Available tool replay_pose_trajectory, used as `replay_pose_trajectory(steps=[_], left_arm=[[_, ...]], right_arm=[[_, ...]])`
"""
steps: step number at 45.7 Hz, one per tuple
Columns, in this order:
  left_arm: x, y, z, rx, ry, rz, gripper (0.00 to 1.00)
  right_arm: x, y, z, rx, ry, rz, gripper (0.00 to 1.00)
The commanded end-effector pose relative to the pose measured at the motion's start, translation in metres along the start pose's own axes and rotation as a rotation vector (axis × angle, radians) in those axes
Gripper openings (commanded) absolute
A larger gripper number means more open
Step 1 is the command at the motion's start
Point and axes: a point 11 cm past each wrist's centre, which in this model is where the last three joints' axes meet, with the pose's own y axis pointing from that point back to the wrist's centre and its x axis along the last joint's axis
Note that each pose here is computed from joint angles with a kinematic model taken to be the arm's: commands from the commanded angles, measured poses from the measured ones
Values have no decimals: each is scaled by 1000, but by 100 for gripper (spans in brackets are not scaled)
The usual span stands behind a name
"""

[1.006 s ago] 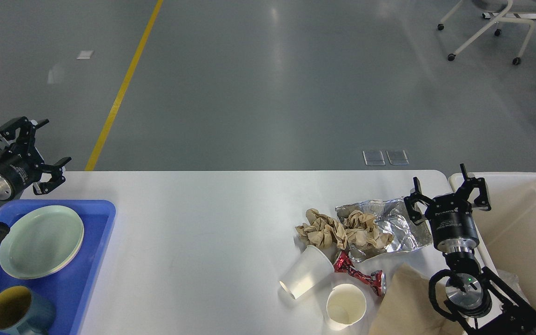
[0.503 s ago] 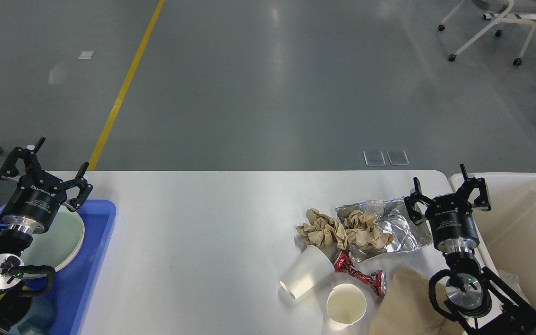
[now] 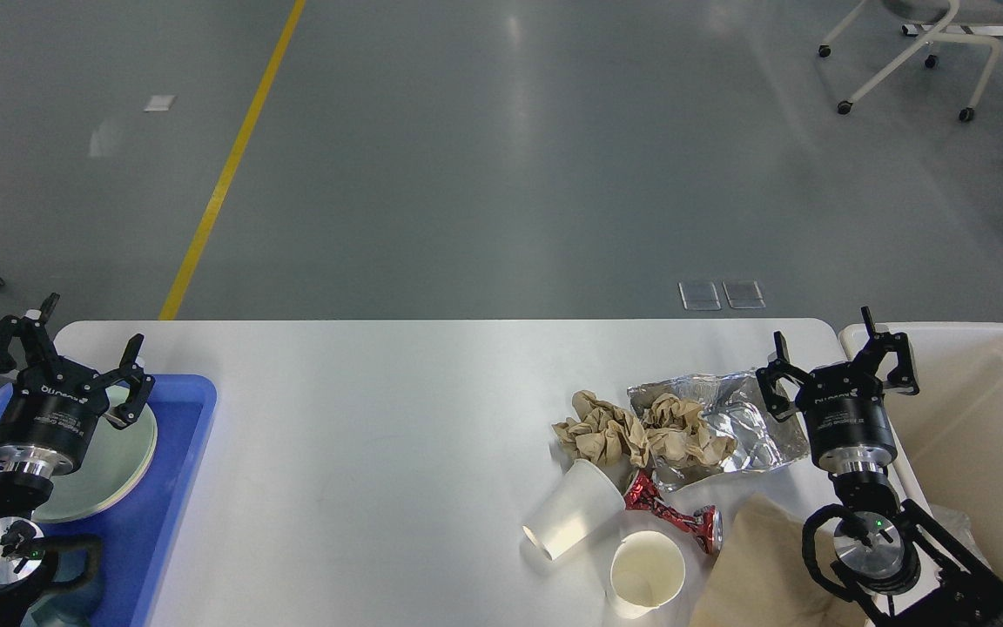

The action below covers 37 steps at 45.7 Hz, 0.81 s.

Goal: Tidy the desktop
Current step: 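Lower the left gripper down onto the stacked plates on the tray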

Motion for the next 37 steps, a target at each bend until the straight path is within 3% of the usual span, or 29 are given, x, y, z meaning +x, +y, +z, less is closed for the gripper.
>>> replay_pose_trajectory(steps=[1,10,15,27,37], left_arm=[[-1,1,-8,32,-13,-2,96],[0,1,-2,-1,9,0,97],[2,-2,13,-86,63,16,96],[-25,-25,34,-155,90,-85,97],[-22,-22,22,-100,62,-76,97]], right_arm=[[0,0,0,1,0,0,100],[0,0,0,-1,0,0,100],[0,0,0,-1,0,0,100],[0,0,0,1,0,0,100],[0,0,0,-1,0,0,100]])
